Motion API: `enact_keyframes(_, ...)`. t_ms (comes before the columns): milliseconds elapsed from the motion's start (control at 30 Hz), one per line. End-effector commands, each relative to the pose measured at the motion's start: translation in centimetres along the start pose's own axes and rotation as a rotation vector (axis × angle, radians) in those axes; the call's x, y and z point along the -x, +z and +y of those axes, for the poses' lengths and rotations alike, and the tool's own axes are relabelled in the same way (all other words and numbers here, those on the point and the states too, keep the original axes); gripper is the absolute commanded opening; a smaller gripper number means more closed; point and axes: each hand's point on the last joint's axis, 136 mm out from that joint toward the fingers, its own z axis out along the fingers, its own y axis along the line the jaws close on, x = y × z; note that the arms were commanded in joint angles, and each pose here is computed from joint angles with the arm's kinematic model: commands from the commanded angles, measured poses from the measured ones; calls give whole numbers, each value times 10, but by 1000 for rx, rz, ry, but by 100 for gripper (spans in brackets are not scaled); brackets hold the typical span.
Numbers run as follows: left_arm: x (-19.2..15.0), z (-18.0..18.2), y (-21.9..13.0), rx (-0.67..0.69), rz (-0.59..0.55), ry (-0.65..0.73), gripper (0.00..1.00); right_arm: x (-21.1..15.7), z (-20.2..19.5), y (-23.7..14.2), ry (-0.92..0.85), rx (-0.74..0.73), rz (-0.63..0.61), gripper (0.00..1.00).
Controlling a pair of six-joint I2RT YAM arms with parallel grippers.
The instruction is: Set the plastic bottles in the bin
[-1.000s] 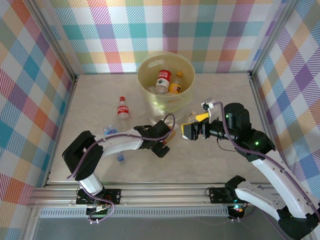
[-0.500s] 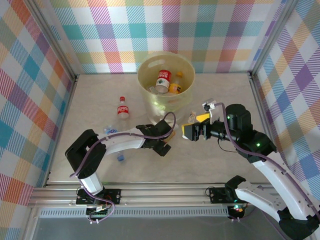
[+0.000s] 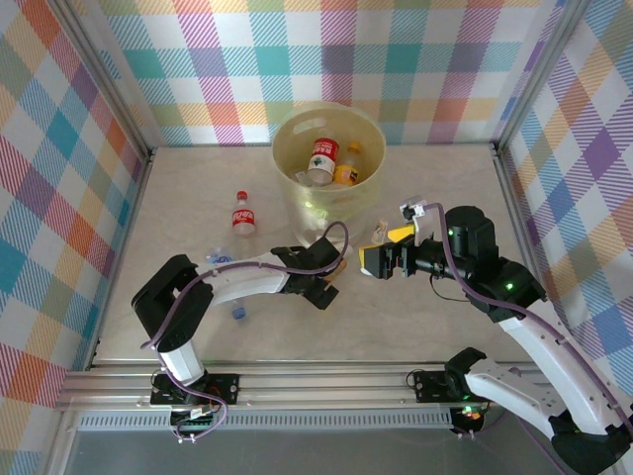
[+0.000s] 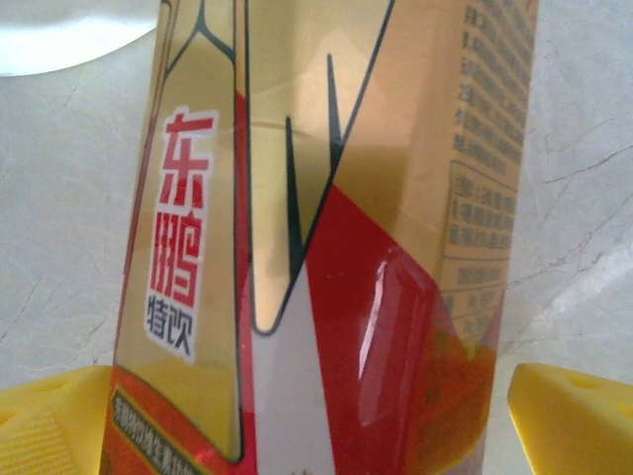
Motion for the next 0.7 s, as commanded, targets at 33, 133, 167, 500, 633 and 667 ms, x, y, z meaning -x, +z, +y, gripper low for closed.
enact_keyframes(33,-1,-1,4,30,36,4,99,-1,-2,3,6,-4,3,100)
enact_keyframes(133,-1,0,5,36,40,-2,98,0,-2,3,5,-5,3,100)
enact_keyframes(167,0,-1,5,35,37,-3,97,0,-2,3,5,-6,4,100)
enact_keyframes(500,5,-3,-8,7,7,-18,77,0,-3,5,4,-10,9,100)
enact_keyframes(633,6,-3,-15,-7,-6,-27,75,0,-4,4,4,-14,7,100)
enact_keyframes(667,5,-3,-17,-9,-7,-29,74,0,-5,5,4,-17,7,100)
